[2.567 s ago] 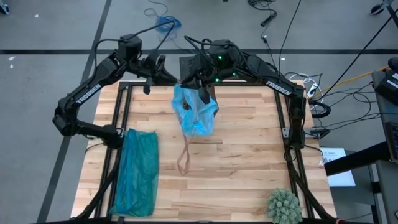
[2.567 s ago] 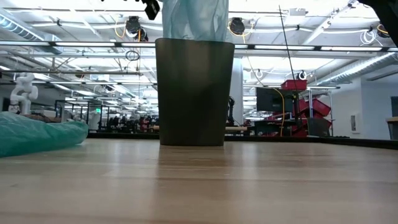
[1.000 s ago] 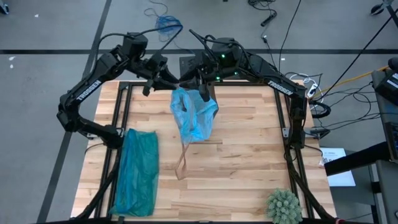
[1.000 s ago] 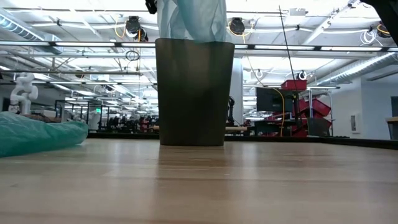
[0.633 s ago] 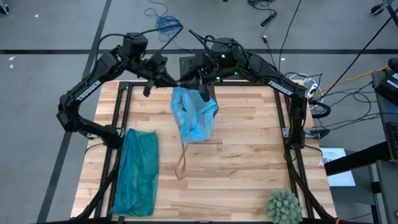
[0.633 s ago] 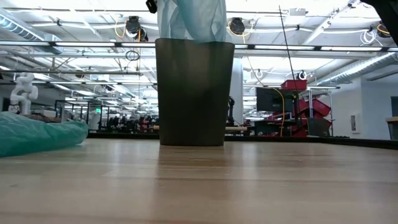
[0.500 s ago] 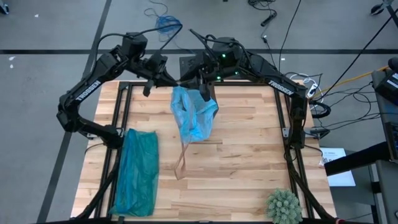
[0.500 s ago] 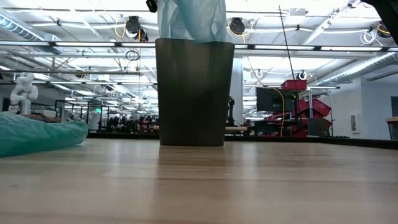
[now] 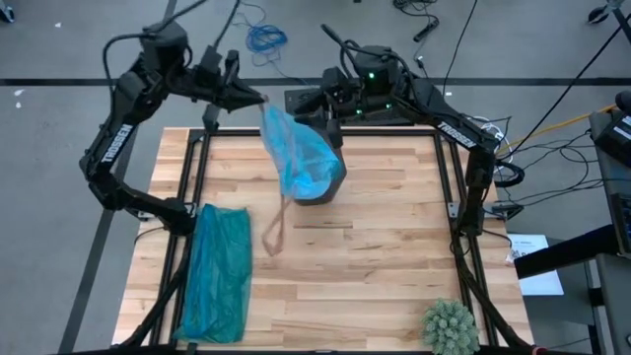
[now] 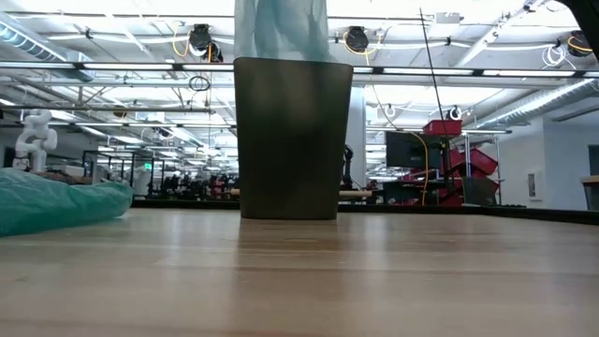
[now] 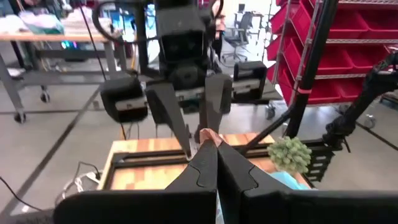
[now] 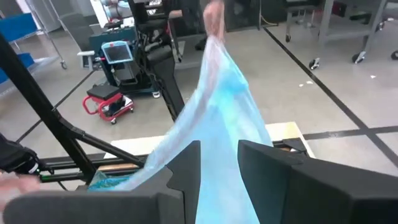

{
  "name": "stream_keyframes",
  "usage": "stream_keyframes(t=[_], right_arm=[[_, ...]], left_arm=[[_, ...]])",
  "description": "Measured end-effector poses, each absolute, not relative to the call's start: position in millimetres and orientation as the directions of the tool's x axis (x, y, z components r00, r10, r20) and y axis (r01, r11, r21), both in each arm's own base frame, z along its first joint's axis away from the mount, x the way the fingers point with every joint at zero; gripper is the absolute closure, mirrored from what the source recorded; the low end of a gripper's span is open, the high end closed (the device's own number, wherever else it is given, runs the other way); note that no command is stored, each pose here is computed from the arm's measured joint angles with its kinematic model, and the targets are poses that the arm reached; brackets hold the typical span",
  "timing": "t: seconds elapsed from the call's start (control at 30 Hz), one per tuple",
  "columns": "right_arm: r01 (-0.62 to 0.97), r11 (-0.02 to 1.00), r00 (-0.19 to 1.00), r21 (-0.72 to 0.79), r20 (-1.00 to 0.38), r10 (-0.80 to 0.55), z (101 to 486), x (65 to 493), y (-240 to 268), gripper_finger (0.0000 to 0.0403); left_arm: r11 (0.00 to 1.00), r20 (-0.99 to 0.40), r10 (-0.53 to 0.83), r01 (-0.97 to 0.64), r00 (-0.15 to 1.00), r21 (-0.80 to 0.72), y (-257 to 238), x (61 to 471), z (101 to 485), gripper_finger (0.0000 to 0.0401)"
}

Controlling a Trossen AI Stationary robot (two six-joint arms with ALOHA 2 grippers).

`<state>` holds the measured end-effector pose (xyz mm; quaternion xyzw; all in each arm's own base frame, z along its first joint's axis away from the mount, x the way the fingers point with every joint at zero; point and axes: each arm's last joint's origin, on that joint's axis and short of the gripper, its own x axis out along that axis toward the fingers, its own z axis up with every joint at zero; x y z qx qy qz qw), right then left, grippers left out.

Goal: Place trash/remove bag and relplace
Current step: Close the blue trash bag in the trash bin

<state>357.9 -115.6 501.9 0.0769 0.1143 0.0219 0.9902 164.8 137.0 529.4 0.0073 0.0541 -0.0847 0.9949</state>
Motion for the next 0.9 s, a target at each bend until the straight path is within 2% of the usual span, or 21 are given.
stream_keyframes(t=[0.3,0.4,0.53,0.73,0.9], right_arm=[[-0.044,0.991,0.989,0.123,-0.136,0.06,506.9,364.3,-120.5,0.0294],[-0.116,0.986,0.988,0.123,-0.091,0.127,506.0,370.4,-126.1,0.0274],[-0.197,0.961,0.974,0.195,-0.068,0.214,494.5,386.2,-135.1,0.0239],[-0.213,0.957,0.973,0.196,-0.044,0.226,476.3,409.7,-146.0,0.0196],[-0.213,0.954,0.975,0.21,-0.014,0.221,471.9,417.0,-151.7,0.0182]], left_arm=[[0.987,-0.094,-0.158,0.161,0.983,0.026,135.1,161.0,536.0,0.0401],[0.986,-0.086,-0.157,0.16,0.984,0.037,135.2,161.2,537.1,0.0401],[0.986,-0.073,-0.164,0.165,0.984,0.009,134.1,162.7,539.0,0.0401],[0.979,-0.052,-0.202,0.203,0.978,0.004,130.7,165.1,541.9,0.0401],[0.976,-0.038,-0.216,0.217,0.976,-0.001,129.1,166.3,544.0,0.0401]])
